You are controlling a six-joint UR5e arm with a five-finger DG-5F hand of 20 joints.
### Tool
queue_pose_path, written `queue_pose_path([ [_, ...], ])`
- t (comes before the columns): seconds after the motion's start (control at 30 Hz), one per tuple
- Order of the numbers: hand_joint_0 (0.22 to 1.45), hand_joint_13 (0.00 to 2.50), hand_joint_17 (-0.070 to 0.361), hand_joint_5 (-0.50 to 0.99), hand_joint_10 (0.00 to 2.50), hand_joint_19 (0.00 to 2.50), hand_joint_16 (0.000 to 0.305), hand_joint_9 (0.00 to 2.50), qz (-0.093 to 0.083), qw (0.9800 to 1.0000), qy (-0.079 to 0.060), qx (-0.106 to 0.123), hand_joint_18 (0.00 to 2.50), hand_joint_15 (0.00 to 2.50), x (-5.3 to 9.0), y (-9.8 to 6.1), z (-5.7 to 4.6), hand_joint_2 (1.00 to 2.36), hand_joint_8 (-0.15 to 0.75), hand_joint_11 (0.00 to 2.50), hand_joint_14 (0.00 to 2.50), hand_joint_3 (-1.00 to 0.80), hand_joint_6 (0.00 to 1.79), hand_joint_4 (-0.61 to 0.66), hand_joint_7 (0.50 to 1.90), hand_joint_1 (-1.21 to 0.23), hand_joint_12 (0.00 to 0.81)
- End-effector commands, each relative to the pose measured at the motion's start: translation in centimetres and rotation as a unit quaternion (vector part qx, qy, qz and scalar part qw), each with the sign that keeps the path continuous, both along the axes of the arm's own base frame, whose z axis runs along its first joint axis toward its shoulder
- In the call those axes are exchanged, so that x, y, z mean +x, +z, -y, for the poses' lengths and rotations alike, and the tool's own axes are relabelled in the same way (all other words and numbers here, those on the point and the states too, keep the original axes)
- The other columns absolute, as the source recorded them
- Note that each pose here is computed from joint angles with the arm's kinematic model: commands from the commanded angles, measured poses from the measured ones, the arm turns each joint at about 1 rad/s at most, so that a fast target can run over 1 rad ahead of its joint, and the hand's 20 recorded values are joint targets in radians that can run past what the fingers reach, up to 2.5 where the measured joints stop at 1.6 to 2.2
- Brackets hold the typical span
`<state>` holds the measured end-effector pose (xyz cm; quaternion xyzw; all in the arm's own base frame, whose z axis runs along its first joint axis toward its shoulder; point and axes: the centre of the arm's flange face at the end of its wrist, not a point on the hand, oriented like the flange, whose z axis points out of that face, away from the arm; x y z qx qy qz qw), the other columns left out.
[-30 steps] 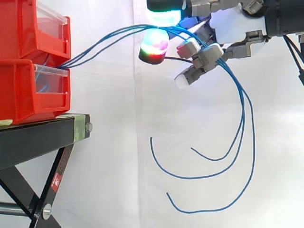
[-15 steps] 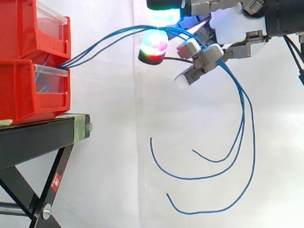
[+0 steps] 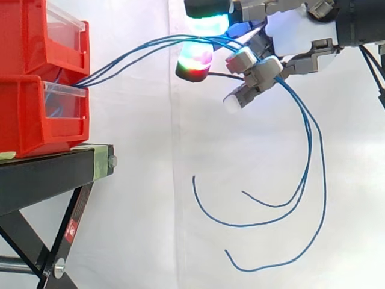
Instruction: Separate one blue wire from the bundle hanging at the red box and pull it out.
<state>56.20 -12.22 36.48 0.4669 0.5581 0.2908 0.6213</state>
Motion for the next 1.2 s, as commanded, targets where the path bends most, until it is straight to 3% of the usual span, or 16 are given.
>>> queue_pose_path([
  [0.0,0.62,1.56,0.128,-0.06,0.02,0.42,0.057,1.41,0.001,1.0000,0.000,0.000,0.88,1.22,0.03,0.05,-0.04,1.02,0.400,1.07,0.02,-0.18,0.60,0.22,1.22,-0.54,0.456],
  [0.17,0.61,1.54,0.121,-0.07,0.03,0.44,0.054,1.40,0.000,1.0000,0.000,0.000,0.85,1.23,0.00,-0.02,-0.04,1.02,0.386,1.07,0.02,-0.20,0.60,0.21,1.25,-0.55,0.436],
  [0.33,0.55,1.53,0.125,-0.08,0.02,0.45,0.056,1.37,-0.002,1.0000,0.000,0.000,0.85,1.23,-0.03,-0.05,-0.03,1.01,0.386,1.07,0.02,-0.40,0.63,0.21,1.20,-0.53,0.446],
  [0.47,0.52,1.53,0.130,-0.09,0.02,0.43,0.058,1.37,-0.009,1.0000,0.002,-0.001,0.86,1.23,-0.14,-0.11,-0.12,1.00,0.395,1.06,0.02,-0.46,0.64,0.22,1.17,-0.52,0.459],
  [0.6,0.50,1.53,0.135,-0.10,0.02,0.42,0.060,1.36,-0.015,0.9999,0.003,0.000,0.87,1.21,-0.28,-0.29,-0.21,1.00,0.404,1.07,0.02,-0.50,0.66,0.24,1.13,-0.61,0.467],
  [0.83,0.52,1.46,0.130,-0.13,0.02,0.42,0.058,1.30,-0.015,0.9999,0.003,0.000,0.83,1.22,-0.28,-0.29,-0.21,1.00,0.383,1.15,0.02,-0.45,0.75,0.23,1.00,-0.77,0.455],
  [1.17,0.58,1.46,0.120,-0.14,0.02,0.44,0.053,1.33,-0.013,0.9999,0.002,0.001,0.83,1.20,-0.24,-0.20,-0.20,1.01,0.382,1.14,0.02,-0.32,0.83,0.20,0.97,-0.74,0.445],
])
